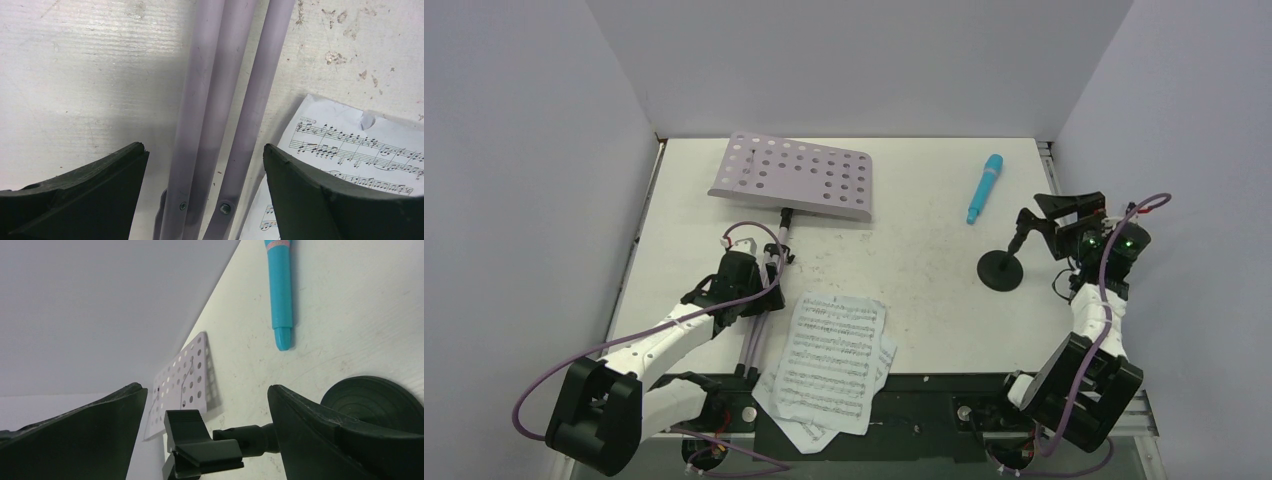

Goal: Set up the instrument practice props

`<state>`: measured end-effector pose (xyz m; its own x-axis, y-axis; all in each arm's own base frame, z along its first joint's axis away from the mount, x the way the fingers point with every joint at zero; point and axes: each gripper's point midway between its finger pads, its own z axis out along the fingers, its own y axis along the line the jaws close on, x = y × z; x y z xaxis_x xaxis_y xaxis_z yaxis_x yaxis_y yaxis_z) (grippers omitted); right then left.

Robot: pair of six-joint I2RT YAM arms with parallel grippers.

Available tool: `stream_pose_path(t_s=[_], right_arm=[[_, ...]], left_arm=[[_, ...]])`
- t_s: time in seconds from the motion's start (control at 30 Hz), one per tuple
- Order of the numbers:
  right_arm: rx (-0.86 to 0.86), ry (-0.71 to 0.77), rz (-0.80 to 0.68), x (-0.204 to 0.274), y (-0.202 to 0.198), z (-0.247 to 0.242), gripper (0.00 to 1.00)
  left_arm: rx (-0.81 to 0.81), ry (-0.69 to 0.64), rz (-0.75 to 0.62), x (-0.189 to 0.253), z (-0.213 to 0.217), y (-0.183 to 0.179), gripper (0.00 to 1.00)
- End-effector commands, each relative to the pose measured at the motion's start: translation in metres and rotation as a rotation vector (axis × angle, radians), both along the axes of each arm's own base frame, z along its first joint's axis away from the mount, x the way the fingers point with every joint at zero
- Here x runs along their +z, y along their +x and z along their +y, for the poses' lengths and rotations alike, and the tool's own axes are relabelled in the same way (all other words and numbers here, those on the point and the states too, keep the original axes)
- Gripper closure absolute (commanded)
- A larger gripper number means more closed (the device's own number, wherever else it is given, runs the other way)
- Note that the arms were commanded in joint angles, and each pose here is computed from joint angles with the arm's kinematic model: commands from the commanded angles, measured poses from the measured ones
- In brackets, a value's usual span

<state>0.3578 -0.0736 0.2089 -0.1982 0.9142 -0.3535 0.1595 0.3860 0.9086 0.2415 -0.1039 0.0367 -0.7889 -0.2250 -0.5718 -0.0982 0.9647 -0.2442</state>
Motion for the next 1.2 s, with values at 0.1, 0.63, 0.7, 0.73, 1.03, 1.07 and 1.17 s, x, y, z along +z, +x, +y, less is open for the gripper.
stream_pose_path(t_s=[0.1,0.63,0.7,0.73,1.03,1.07,1.17], right_arm=[[-0.076,-0.211,-0.009,0.041,0.000,-0.023,0.10],[0.081,-0.559,-0.106,0.121,0.011,0.075,0.10],[0.147,-0.565,-0.145,0.125,0.009,0.100,0.10],[0.181,-0.568,-0.160,0.125,0.007,0.114,0.10],[0.517,-0.602,-0.141,0.066,-0.014,0.230,0.10],[0.555,-0.603,-0.119,0.055,-0.017,0.241,0.10],[0.681,-0.581,-0.084,0.026,-0.033,0.277,0.10]], left_arm=[[0.009,-0.019,-0.054,0.010,-0.003,0.012,0.15],[0.009,-0.019,-0.056,0.010,-0.003,0.012,0.15],[0.009,-0.020,-0.058,0.011,-0.003,0.012,0.15],[0.010,-0.020,-0.057,0.011,-0.003,0.012,0.15],[0.022,-0.043,-0.078,0.020,-0.005,0.014,0.14],[0.018,-0.055,-0.083,0.024,-0.007,0.015,0.14],[0.010,-0.093,-0.111,0.037,-0.013,0.019,0.13]])
